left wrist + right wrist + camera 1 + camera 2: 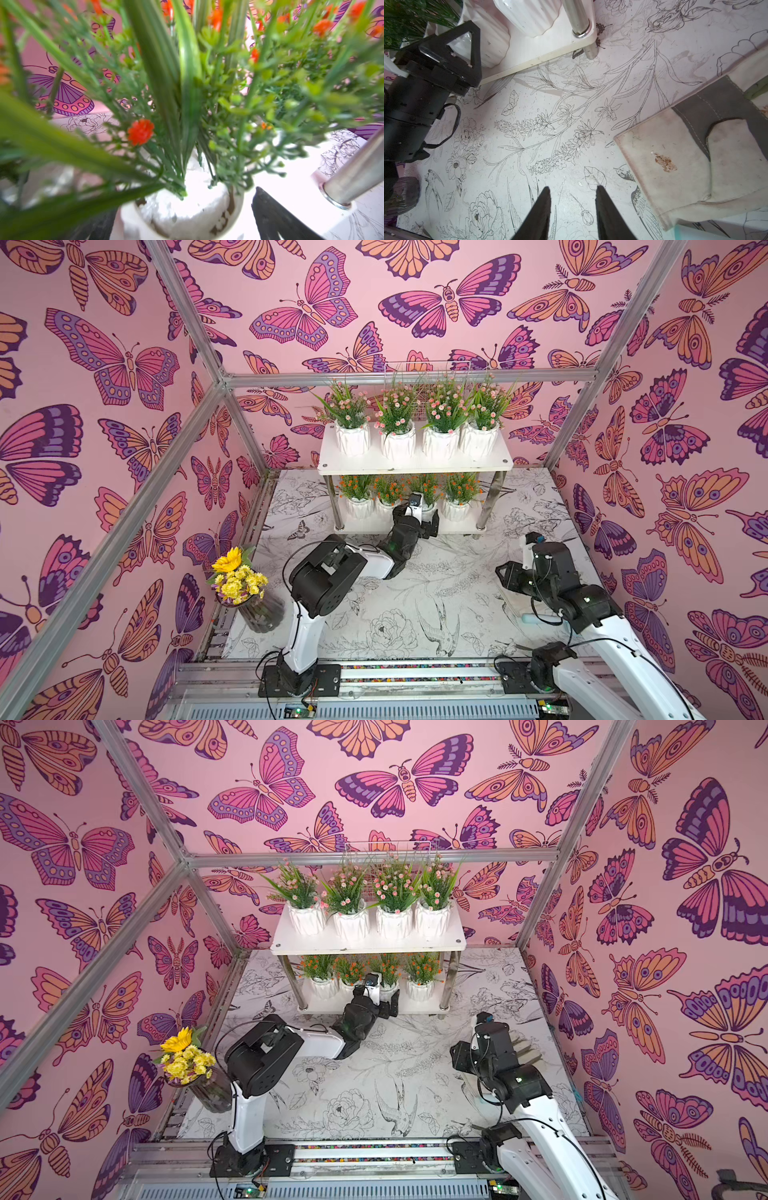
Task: Place the baby's breath potted plants on the rack by color
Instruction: Place the baby's breath potted plant on the rack.
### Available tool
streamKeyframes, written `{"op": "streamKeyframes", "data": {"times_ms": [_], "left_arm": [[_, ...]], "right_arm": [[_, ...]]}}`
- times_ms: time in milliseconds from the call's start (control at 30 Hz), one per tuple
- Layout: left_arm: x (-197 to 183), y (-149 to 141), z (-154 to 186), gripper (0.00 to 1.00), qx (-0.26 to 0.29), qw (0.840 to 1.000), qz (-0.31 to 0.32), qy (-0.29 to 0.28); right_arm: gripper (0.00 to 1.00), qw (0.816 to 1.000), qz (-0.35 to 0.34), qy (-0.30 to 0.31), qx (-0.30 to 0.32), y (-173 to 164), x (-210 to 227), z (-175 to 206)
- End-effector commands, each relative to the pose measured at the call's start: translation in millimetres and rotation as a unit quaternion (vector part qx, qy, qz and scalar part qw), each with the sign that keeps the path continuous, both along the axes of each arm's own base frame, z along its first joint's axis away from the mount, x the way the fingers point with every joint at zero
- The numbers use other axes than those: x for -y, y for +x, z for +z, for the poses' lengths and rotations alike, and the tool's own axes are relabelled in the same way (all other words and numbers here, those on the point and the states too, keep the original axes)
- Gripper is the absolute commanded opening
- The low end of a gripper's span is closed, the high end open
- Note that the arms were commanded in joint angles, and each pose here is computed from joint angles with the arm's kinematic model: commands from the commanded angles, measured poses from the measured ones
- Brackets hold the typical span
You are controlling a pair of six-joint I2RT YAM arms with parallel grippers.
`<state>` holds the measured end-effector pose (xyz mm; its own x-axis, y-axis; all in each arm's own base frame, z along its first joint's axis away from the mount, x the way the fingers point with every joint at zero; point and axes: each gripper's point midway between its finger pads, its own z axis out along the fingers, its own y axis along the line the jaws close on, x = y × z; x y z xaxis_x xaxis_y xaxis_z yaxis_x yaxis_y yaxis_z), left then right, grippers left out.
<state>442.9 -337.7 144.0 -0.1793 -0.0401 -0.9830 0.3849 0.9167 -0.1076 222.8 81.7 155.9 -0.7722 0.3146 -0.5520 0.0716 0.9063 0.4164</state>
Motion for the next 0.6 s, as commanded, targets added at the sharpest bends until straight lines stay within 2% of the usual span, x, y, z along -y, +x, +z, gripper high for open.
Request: {"op": "streamKeyframes", "data": {"times_ms": [0, 367, 567], "left_arm": [[2, -14, 17, 1.00, 0.015, 1.000, -0.015, -0.008], [-1, -66, 16, 1.00, 0.005, 1.000, -0.022, -0.002], [-18, -95, 9, 1.00, -0.013, 1.000, -0.020, 0.000]], "right_arm": [[0.38, 1.000, -0.003, -0.003, -0.006, -4, 3, -3], [0.38, 1.000, -0.001, 0.004, -0.006, 1, -1, -9], [0.45, 1.000, 0.000, 0.004, -0.008, 4, -2, -16]]}}
